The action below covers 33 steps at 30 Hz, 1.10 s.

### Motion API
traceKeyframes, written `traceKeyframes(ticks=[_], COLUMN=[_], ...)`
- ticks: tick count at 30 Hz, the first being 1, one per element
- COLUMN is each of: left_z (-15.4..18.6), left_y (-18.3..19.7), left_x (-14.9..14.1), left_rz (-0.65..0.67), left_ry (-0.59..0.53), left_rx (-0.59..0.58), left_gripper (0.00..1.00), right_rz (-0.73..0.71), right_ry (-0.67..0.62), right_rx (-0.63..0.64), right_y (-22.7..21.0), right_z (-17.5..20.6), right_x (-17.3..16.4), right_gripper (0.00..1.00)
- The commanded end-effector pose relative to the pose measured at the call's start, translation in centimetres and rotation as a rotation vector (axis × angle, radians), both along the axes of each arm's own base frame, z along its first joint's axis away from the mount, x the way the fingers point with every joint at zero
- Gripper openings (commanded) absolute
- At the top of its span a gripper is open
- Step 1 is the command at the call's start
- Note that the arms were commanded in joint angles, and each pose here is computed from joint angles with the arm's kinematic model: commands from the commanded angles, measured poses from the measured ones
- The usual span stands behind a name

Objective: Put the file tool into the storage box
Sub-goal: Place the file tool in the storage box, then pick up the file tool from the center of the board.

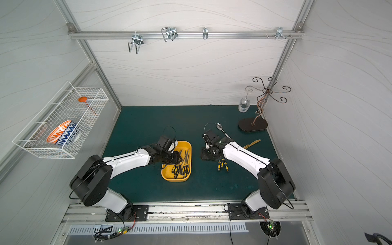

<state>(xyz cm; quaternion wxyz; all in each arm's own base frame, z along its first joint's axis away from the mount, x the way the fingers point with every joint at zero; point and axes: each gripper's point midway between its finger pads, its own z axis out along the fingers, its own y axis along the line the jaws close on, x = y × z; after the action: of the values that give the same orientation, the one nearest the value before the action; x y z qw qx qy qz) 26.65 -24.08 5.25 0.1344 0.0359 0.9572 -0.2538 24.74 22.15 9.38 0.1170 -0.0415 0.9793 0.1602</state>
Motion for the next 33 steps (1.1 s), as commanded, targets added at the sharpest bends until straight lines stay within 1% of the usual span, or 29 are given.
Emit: traceKeyframes(ticks=[1, 10, 16, 23, 33], left_z=[1.8, 1.9, 1.9, 1.9, 2.2], left_y=[-0.9, -1.0, -1.0, -1.1, -1.1], left_x=[1.3, 1.4, 1.3, 1.3, 1.4], left_rz=[-0.007, -0.009, -0.011, -0.012, -0.011], left_ry=[-0.061, -0.064, -0.066, -0.064, -0.073], left_rx=[-0.033, -0.041, -0.041, -0.043, -0.049], left_gripper=[0.37, 0.38, 0.38, 0.38, 0.39], right_rz=[-0.091, -0.065, -0.067, -0.061, -0.037], right_ry=[0.083, 0.168, 0.194, 0.228, 0.284], right_rx=[-0.194, -0.265, -0.318, -0.335, -0.318], right_y=[-4.9, -6.0, -7.0, -7.4, -6.8], right_z=[-2.6, -5.4, -6.8, -7.9, -9.4], right_x=[-1.1, -1.9, -2.5, -3.3, -4.2], right_gripper=[0.45, 0.41, 0.41, 0.4, 0.37])
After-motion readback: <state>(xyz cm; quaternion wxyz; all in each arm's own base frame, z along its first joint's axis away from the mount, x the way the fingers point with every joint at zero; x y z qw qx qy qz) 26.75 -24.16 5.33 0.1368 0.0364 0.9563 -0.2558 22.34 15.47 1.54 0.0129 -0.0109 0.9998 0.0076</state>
